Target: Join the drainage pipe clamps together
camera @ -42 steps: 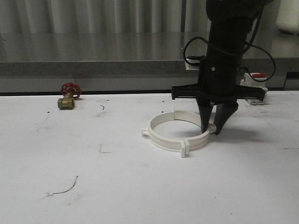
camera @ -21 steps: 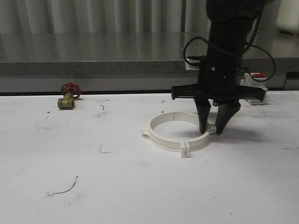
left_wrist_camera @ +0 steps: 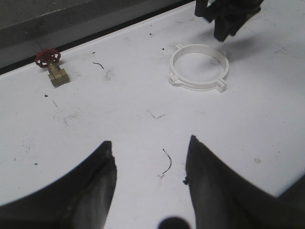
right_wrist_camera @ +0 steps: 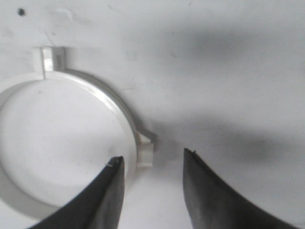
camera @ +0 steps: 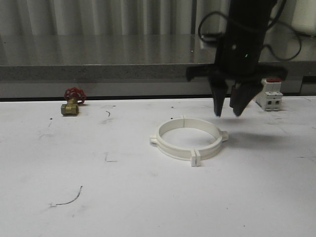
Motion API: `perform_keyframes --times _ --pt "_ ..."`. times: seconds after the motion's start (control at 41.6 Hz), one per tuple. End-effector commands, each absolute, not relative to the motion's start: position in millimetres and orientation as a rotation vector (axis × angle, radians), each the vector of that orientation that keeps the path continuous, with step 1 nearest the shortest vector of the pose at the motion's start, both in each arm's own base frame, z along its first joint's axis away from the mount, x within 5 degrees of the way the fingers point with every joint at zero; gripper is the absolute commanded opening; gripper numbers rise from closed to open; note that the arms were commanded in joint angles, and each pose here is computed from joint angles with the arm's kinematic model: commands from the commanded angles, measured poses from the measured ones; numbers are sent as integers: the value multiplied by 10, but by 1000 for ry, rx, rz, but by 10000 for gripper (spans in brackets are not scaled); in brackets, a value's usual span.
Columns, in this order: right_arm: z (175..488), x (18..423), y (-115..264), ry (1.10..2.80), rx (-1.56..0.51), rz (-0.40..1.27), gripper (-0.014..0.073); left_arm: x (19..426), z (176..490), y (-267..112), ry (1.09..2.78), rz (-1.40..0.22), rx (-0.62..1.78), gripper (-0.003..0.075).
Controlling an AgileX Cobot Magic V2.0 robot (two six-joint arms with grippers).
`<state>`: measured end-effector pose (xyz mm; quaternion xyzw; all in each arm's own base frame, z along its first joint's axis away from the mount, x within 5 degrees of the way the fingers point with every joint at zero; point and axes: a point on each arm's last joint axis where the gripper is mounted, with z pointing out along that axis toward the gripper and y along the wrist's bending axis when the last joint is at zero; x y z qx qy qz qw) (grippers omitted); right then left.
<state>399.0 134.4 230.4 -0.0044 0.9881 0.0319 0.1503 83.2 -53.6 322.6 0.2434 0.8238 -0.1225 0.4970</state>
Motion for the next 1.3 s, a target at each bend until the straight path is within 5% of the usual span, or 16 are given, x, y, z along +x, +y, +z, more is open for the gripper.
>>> perform_keyframes --times 0.0,0.144,0.265,0.409,0.722,0.938,1.275 --pt "3097 3732 1159 2663 -234 106 328 844 3366 -558 1905 -333 574 335" --pt "3455 3243 1034 2521 -482 146 328 844 3366 -558 1905 -333 574 335" --pt "3632 2726 865 2316 -438 155 328 844 3366 -558 1905 -333 574 335" --pt "3625 2099 664 2115 -347 190 328 844 3366 -558 1905 -333 574 335" --pt "3355 973 263 1951 -150 239 328 844 3366 -558 1905 -333 574 335" --pt "3103 582 169 1921 -213 236 328 844 3366 -558 1905 -333 574 335" --pt "2991 552 144 1932 -234 197 303 844 3366 -558 1905 -333 574 335"
